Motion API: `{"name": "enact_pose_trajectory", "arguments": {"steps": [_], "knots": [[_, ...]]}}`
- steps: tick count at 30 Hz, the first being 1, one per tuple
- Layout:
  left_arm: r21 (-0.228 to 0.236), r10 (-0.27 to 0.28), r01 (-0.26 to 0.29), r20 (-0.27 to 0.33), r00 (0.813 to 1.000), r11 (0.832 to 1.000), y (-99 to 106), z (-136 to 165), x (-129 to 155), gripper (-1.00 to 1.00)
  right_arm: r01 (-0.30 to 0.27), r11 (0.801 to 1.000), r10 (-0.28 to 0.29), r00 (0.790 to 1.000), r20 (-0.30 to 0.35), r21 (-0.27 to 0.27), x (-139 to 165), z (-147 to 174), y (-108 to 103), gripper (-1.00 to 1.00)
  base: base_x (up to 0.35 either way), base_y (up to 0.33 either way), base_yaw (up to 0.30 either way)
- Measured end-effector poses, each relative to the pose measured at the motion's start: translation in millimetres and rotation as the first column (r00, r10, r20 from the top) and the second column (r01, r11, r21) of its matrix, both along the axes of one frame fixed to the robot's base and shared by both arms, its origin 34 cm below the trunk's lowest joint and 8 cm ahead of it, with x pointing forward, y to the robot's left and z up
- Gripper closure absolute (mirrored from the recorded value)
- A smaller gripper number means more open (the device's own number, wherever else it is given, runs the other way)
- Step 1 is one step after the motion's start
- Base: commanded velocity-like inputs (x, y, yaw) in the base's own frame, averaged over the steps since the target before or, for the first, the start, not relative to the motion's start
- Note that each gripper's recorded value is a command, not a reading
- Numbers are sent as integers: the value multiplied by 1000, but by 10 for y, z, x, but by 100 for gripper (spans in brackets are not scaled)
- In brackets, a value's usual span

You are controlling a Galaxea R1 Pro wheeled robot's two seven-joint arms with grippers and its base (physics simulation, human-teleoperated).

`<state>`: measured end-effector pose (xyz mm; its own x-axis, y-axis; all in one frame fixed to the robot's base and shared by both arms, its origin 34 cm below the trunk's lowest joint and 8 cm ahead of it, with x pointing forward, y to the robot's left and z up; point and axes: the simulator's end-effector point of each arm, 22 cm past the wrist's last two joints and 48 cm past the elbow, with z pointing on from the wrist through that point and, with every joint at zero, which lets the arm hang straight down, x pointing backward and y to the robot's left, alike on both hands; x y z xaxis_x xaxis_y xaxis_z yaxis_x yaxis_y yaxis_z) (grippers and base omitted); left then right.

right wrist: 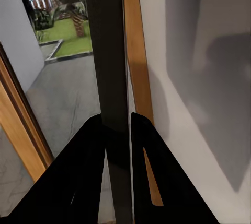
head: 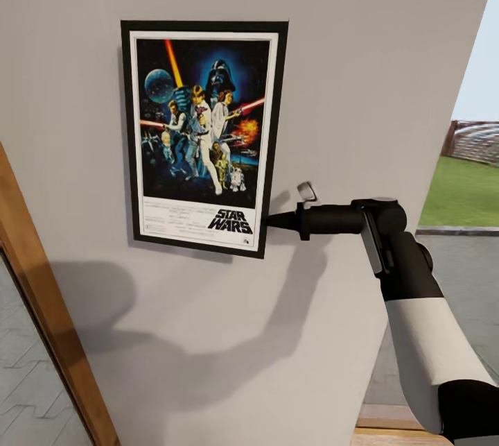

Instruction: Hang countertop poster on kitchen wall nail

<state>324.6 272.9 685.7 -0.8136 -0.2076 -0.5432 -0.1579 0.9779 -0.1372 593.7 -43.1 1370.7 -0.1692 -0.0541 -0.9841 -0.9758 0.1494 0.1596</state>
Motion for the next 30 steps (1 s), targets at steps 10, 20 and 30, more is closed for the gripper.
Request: {"name": "enact_pose_trajectory", "arguments": {"steps": [10, 20, 30], "knots": [[0, 0, 0, 0, 1000, 1000, -1, -1, -2, -100, -1, 1000, 1, 1000, -2, -1, -10, -28, 4, 100, 0, 0, 0], [0, 0, 0, 0, 1000, 1000, -1, -1, -2, -100, -2, 1000, 2, 1000, -2, -2, -13, -33, 6, 100, 0, 0, 0], [0, 0, 0, 0, 1000, 1000, 0, 1, 1, -100, -2, 1000, 2, 1000, -4, -2, -11, -37, 6, 100, 0, 4, 0]]}}
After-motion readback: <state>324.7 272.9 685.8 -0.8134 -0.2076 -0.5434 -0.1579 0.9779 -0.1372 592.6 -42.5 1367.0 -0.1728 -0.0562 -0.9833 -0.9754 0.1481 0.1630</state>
